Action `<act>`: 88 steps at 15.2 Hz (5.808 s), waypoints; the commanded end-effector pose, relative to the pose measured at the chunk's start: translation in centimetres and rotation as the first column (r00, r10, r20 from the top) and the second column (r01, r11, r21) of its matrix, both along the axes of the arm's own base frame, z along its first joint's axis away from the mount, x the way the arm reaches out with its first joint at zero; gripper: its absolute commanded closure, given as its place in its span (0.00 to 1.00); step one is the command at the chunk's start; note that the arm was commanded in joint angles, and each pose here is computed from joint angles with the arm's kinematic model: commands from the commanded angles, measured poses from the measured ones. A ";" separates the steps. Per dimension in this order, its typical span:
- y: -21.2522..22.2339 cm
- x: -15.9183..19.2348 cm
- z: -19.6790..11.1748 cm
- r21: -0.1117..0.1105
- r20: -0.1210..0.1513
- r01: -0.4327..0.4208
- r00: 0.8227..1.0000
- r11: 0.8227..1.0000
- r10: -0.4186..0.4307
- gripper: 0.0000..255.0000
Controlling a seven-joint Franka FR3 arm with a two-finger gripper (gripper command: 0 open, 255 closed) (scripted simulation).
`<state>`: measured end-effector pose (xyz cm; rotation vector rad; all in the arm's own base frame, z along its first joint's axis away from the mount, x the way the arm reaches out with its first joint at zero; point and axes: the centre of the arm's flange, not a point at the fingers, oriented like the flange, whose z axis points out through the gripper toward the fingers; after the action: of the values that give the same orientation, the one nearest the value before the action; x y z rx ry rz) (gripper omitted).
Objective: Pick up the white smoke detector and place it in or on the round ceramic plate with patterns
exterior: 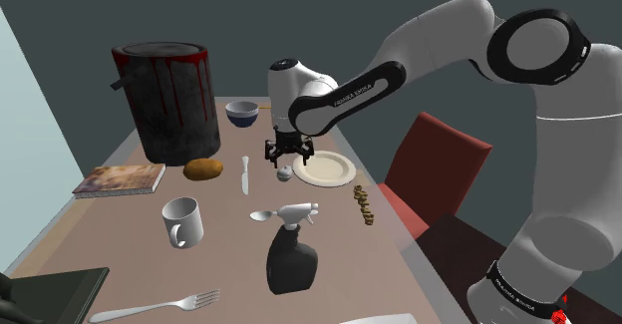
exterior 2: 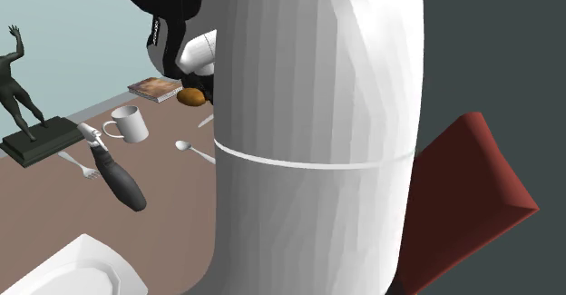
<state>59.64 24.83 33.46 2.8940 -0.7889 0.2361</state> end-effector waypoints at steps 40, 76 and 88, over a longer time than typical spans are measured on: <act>0.4 3.9 -0.2 -0.019 0.017 0.047 0.999 0.999 -0.047 1.00; -15.1 0.2 -4.8 -0.019 0.017 0.047 0.999 0.999 -0.047 1.00; -14.3 -0.2 -0.9 -0.019 0.017 0.047 0.999 0.999 -0.047 0.00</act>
<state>59.48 10.30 31.41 2.8554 -0.8517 0.2623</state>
